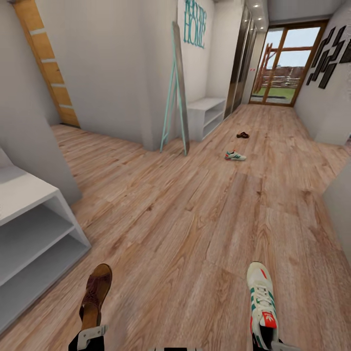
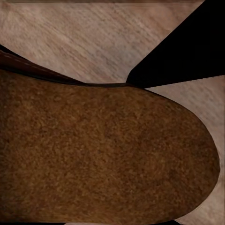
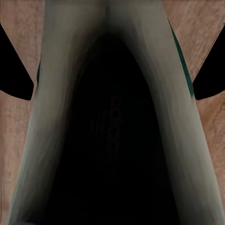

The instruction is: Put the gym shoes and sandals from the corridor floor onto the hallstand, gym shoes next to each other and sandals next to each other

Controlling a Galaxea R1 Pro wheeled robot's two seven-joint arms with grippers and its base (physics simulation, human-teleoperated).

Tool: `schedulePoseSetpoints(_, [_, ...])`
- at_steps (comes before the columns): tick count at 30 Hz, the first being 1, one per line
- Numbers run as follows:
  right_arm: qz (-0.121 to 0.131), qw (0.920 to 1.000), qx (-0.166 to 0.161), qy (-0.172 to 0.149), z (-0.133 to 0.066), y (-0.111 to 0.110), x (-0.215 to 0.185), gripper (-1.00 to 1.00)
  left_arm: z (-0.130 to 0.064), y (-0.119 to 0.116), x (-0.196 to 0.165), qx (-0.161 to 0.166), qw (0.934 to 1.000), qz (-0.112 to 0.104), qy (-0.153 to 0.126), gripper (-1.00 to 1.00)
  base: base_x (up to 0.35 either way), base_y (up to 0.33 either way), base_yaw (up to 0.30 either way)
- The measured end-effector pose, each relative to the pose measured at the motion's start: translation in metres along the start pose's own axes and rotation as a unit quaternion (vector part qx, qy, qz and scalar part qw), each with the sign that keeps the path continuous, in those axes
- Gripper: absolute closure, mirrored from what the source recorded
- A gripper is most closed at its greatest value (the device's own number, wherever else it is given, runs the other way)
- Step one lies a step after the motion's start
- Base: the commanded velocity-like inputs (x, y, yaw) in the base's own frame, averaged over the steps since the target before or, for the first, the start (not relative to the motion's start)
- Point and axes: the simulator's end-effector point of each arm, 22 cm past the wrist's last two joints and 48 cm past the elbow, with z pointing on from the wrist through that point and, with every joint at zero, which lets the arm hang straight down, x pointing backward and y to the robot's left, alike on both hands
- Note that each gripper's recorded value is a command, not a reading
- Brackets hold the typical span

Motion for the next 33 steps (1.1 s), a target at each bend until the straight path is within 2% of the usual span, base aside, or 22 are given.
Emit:
schedulePoseSetpoints(16, [0.005,0.9998,0.0,-0.018,0.0,0.001,-0.016,1.0,-0.001,-0.002,-0.017,0.002,0.9998,-0.003,-0.019,1.0,-0.007,0.0,-0.002])
schedulePoseSetpoints(20, [0.006,0.9998,-0.001,-0.019,0.0,0.002,-0.017,1.0,-0.002,-0.002,-0.024,0.002,0.9994,-0.004,-0.034,1.0,-0.244,0.0,0.0])
schedulePoseSetpoints(24, [0.007,0.9998,-0.001,-0.018,0.0,0.003,-0.017,1.0,-0.002,-0.002,-0.024,0.002,0.9993,-0.005,-0.036,1.0,-0.324,0.005,0.073])
schedulePoseSetpoints(33, [0.007,0.9998,-0.001,-0.018,0.0,0.004,-0.017,1.0,-0.002,-0.001,-0.025,0.001,0.9993,-0.006,-0.037,1.0,-0.314,0.123,0.246])
